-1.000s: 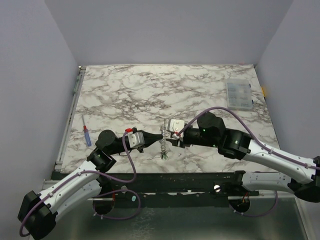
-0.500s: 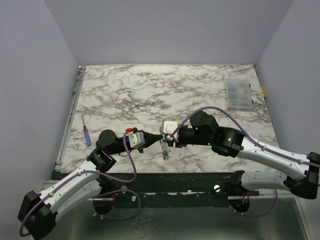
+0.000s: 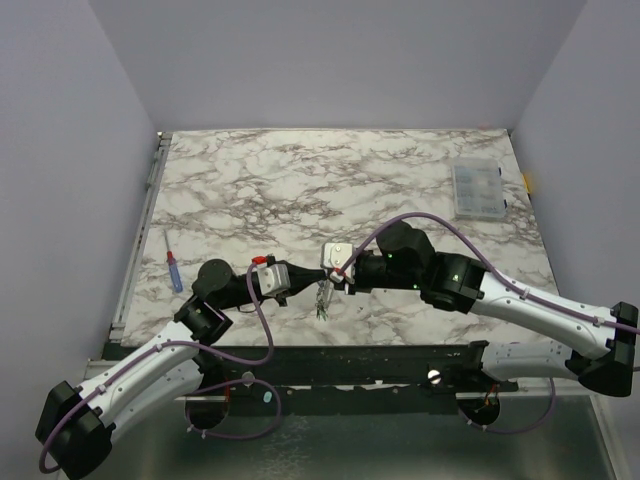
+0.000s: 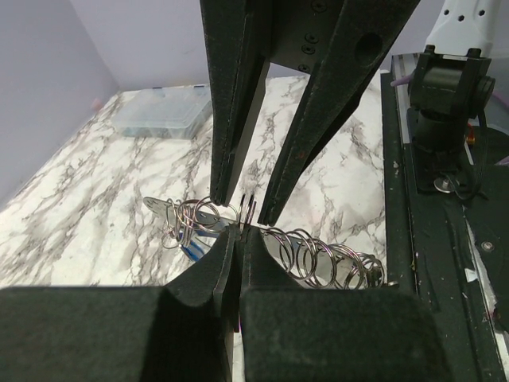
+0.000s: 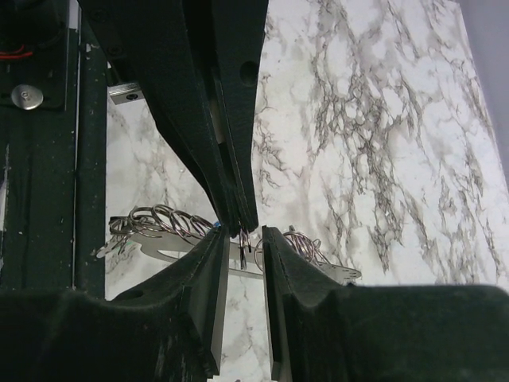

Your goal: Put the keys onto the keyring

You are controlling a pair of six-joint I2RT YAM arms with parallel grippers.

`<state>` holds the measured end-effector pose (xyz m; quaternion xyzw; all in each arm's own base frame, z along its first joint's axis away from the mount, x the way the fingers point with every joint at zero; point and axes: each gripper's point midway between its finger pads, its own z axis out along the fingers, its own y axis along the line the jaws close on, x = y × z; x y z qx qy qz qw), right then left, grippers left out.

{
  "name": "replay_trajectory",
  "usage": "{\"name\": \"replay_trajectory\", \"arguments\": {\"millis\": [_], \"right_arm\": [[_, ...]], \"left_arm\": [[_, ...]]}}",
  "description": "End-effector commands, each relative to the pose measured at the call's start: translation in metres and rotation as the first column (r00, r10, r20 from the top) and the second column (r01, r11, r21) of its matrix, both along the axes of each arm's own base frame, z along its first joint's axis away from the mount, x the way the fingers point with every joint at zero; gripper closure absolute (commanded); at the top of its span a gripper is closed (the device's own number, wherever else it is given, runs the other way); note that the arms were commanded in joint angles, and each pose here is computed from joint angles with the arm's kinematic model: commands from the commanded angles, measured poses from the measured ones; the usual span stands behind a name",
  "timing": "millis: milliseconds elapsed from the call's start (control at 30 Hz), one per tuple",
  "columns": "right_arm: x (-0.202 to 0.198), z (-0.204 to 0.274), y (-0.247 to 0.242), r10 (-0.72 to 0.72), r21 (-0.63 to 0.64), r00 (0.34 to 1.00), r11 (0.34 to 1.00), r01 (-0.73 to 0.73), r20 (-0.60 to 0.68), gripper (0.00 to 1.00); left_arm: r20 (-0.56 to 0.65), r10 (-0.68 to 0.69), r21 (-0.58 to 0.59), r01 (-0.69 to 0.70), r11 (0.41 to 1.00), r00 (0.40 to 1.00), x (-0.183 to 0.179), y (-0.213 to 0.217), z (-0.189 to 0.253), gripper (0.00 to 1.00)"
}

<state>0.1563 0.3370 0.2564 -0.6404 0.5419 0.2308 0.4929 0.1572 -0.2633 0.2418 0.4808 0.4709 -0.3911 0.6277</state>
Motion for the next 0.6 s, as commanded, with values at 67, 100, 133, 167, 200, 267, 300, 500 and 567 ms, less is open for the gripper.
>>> {"name": "replay_trajectory", "arguments": {"millis": [67,100,133,167,200,267,300,500,567], "right_arm": [[0.0042,0.0075,0.0015,-0.007,0.000,1.000,1.000,0.007,0.023,0.70],[0.0042,0.0074,0.0012,-0.009,-0.001,1.000,1.000,0.009,0.023,0.70],[0.0049,0.0082,0.0003,-0.013,-0.001,1.000,1.000,0.013,0.026,0.70],[0.0057,0.0089,-0.0007,-0.018,-0.001,0.999,1.000,0.018,0.030,0.70],[0.0067,0.0100,-0.0020,-0.024,0.000,0.999,1.000,0.024,0.036,0.69],[0.0066,0.0111,-0.0032,-0.025,0.004,0.999,1.000,0.025,0.038,0.68],[0.0058,0.0111,-0.0028,-0.022,0.005,0.999,1.000,0.022,0.036,0.67],[0.0057,0.0066,-0.0038,-0.027,-0.006,0.999,1.000,0.027,0.024,0.67],[0.0057,0.0028,-0.0035,-0.028,-0.012,0.999,1.000,0.028,0.019,0.67]], "left_arm": [[0.041,-0.021,-0.020,0.022,1.000,0.999,-0.0041,-0.0016,0.0167,1.00],[0.041,-0.020,-0.020,0.021,1.000,0.999,-0.0041,-0.0014,0.0168,1.00],[0.042,-0.019,-0.019,0.019,1.000,0.999,-0.0038,-0.0013,0.0166,1.00],[0.042,-0.017,-0.019,0.018,1.000,0.999,-0.0035,-0.0013,0.0164,1.00],[0.042,-0.018,-0.019,0.019,1.000,0.999,-0.0037,-0.0013,0.0163,1.00],[0.041,-0.018,-0.018,0.019,1.000,0.999,-0.0035,-0.0014,0.0163,1.00],[0.041,-0.018,-0.018,0.019,1.000,0.999,-0.0035,-0.0015,0.0164,1.00],[0.042,-0.017,-0.019,0.018,1.000,0.999,-0.0036,-0.0013,0.0168,1.00],[0.043,-0.019,-0.019,0.020,1.000,0.999,-0.0038,-0.0013,0.0173,1.00]]}}
